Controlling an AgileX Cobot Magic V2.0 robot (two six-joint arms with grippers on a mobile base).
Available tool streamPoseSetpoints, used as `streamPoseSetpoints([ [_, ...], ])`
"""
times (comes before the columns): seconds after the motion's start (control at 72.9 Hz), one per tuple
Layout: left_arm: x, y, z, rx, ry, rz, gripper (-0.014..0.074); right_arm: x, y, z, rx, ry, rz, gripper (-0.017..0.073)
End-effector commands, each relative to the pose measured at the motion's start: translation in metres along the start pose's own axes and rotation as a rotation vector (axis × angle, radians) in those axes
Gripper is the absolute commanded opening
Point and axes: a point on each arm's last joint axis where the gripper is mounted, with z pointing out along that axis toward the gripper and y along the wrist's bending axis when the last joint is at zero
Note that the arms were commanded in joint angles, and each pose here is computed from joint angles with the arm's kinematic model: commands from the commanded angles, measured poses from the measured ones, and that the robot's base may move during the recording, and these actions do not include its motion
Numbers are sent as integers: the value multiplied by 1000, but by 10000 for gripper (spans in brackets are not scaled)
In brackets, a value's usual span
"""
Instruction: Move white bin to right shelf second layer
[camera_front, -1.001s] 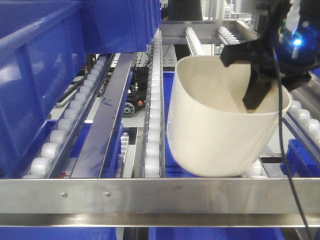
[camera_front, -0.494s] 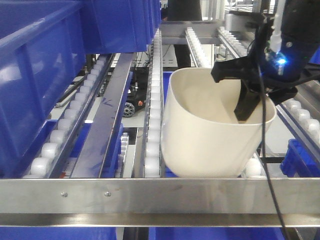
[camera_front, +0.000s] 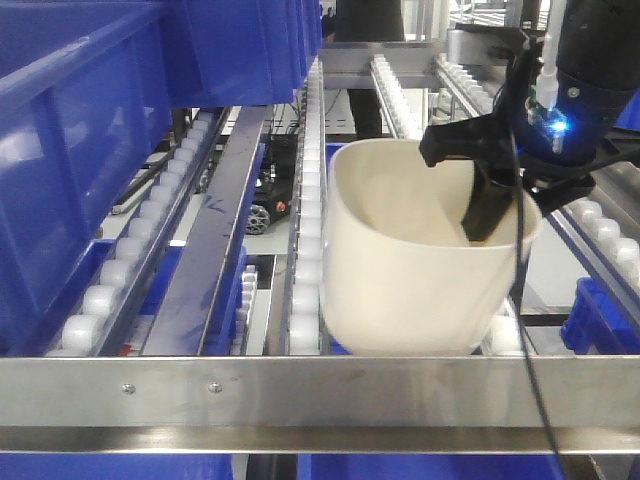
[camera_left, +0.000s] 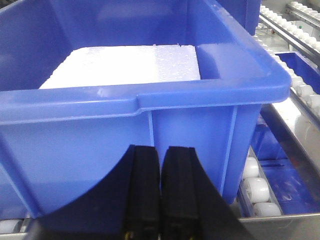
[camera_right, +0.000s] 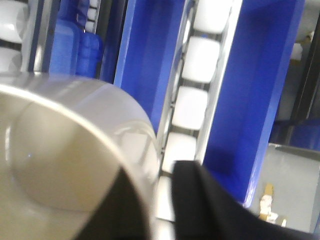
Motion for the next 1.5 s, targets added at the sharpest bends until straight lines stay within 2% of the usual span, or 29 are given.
streamPoseSetpoints([
  [0.0,4,0,1,3,-65,-5,85,-17,2,-22,-18,-132,-14,440],
  [0.069,4,0,1,3,-65,-5,85,-18,2,-24,-19,-140,-14,470],
  [0.48,4,0,1,3,-65,-5,85,-25,4,-59,-45,-261,-14,468],
  [0.713,4,0,1,3,-65,-5,85,-25,4,-97,-65,-355,-14,463],
  [0.809,4,0,1,3,-65,-5,85,-22,4,-120,-75,-406,-14,410],
  [0.946,4,0,1,3,-65,-5,85,-14,-1,-155,-95,-532,-7,213],
  [1.042,4,0,1,3,-65,-5,85,-2,-10,-179,-95,-646,11,39],
  [1.152,4,0,1,3,-65,-5,85,19,-28,-193,-64,-748,48,55],
  [1.331,4,0,1,3,-65,-5,85,67,-58,-205,36,-905,125,56],
  [1.481,4,0,1,3,-65,-5,85,111,-70,-206,100,-1041,159,56],
])
